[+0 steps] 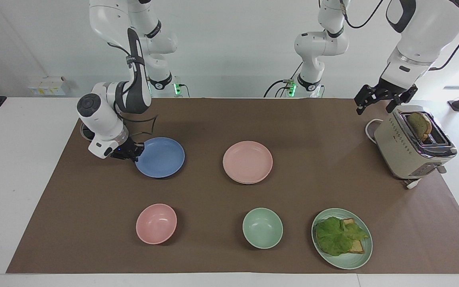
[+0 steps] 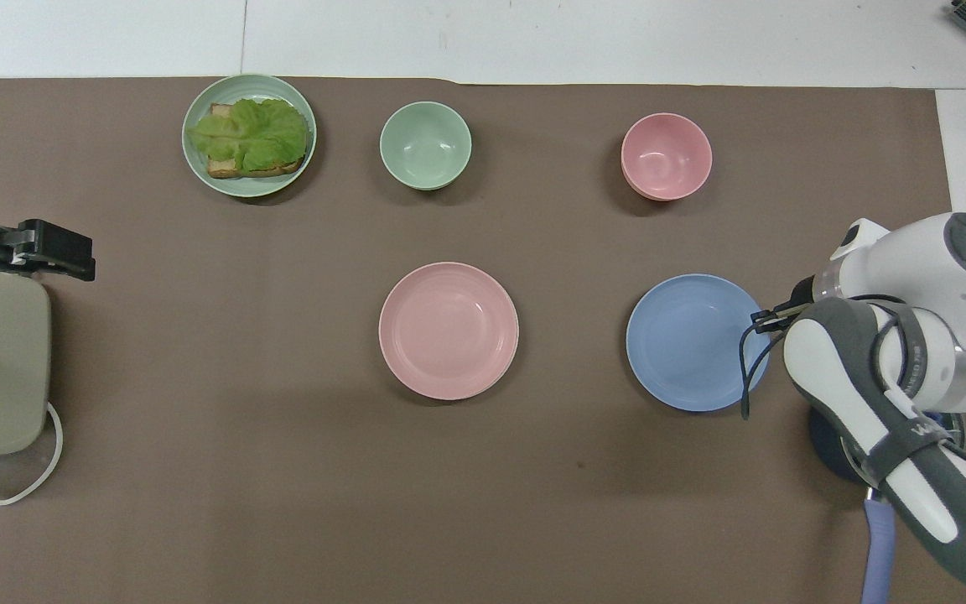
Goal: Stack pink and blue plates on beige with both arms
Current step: 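Grasp the blue plate rim with the right gripper, then carry the blue plate onto the pink plate with the right gripper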
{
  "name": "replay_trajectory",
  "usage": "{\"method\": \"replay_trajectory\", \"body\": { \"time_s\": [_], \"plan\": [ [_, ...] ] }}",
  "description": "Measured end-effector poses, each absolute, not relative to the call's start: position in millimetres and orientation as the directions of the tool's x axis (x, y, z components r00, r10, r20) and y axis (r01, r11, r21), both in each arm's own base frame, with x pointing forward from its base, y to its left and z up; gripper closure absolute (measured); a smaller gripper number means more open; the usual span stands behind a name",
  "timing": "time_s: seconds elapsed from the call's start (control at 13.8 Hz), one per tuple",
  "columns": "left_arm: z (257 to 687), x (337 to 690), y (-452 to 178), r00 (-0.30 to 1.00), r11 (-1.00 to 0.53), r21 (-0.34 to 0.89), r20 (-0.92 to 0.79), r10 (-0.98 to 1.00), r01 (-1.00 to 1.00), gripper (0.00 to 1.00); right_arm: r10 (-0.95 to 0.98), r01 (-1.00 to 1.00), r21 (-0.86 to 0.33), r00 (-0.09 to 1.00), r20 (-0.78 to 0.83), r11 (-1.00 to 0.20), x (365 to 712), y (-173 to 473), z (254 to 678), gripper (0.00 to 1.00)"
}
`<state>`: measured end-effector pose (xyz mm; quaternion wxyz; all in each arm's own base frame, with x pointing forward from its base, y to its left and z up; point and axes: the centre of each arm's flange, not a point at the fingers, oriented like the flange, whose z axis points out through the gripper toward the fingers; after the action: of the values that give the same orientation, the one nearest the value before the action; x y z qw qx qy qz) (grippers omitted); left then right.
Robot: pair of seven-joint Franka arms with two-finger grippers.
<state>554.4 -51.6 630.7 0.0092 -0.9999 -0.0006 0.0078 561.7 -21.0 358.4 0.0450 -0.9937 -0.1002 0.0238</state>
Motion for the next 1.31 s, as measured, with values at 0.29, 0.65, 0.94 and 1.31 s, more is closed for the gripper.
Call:
{"method": "replay_trajectory", "body": {
  "time_s": [0.29,0.65,0.94,1.31],
  "plan": [
    [632,554,-52,1.000,-1.000,-0.018,-0.014,0.001,0.001,0.00,0.191,0.190,-0.134,0.982,0.007,-0.973,563,-15,427,0.95],
    [632,554,-52,1.000,-1.000,-0.018,-0.013,0.001,0.001,0.00,0.074,0.075,-0.201,0.997,0.013,-0.977,570,62,462,0.95],
    [632,553,-52,1.000,-1.000,-0.018,-0.012,0.001,0.001,0.00,-0.033,-0.031,-0.206,0.999,0.003,-0.978,556,180,456,0.95],
    [632,553,-52,1.000,-1.000,-0.018,-0.012,0.001,0.001,0.00,-0.134,-0.132,-0.216,0.991,-0.004,-0.967,540,290,414,0.95]
  ]
}}
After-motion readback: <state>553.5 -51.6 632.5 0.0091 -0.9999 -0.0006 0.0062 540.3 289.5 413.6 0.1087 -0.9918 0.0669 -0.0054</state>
